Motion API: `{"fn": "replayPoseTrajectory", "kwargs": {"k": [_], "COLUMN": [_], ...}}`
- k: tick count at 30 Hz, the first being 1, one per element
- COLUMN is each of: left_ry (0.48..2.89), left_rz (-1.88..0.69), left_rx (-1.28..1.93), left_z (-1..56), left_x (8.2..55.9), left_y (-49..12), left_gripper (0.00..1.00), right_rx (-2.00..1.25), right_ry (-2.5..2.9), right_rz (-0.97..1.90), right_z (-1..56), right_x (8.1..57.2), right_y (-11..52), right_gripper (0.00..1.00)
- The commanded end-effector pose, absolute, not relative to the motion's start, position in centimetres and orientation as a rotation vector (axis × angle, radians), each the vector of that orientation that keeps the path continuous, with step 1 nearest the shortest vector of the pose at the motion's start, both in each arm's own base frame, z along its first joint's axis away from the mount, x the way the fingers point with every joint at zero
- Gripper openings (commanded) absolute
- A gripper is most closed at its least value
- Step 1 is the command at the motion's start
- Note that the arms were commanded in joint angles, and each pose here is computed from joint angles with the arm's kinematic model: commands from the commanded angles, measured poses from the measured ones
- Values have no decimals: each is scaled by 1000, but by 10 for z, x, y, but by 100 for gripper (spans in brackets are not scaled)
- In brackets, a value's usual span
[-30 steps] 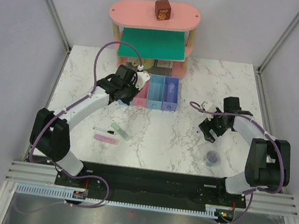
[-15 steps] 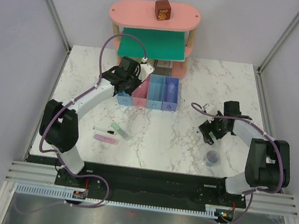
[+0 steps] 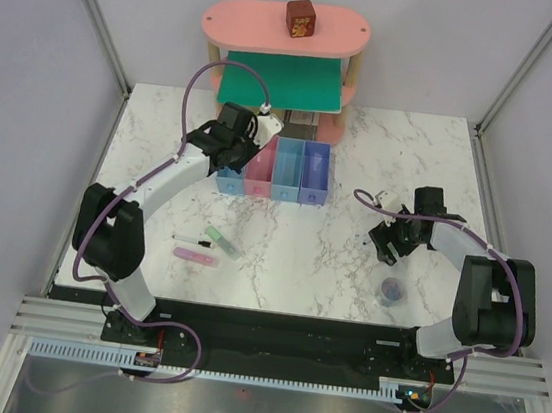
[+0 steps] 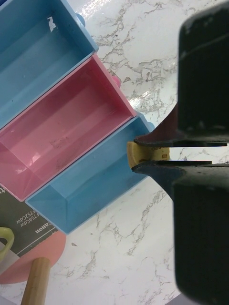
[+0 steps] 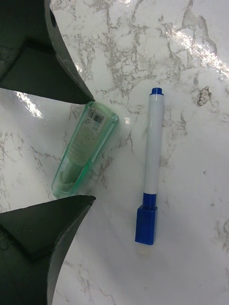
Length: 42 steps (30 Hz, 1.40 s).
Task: Sort the stationery into containers
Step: Place the stationery in the storage box.
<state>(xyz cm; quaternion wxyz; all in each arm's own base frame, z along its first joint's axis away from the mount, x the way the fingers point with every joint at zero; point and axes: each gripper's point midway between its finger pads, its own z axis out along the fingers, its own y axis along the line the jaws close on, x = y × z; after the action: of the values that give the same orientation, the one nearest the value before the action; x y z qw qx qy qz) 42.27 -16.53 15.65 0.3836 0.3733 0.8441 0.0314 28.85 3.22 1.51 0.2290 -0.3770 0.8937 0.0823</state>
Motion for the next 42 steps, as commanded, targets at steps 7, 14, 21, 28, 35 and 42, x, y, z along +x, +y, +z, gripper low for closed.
{"fn": "replayPoseTrajectory", "kwargs": {"k": [7, 14, 21, 28, 35, 42], "left_ry": [2058, 2027, 2030, 2037, 2015, 1960], "left_rz": [136, 197, 220, 237, 217, 193], "left_rx": [1055, 1171, 1159, 1142, 1075, 1015], "left_z": [152, 121, 114, 115, 141, 184], "left_x": [455, 476, 488, 484, 476, 461], "left_y": [-160, -159, -155, -149, -147, -146], "left_gripper": [2, 2, 12, 57, 66, 67], "right_rx": [-1118, -1165, -1192, -1199, -1240, -1263], "right_ry": [2476, 2479, 2471, 2469, 2402, 2356], "right_rz": [160, 141, 135, 147, 127, 104], "right_z": [-2, 1, 5, 18, 55, 84], "right_x": [283, 278, 276, 276, 277, 283], "right_y": [20, 16, 15, 16, 18, 18], "right_gripper": [66, 40, 31, 23, 17, 17]}}
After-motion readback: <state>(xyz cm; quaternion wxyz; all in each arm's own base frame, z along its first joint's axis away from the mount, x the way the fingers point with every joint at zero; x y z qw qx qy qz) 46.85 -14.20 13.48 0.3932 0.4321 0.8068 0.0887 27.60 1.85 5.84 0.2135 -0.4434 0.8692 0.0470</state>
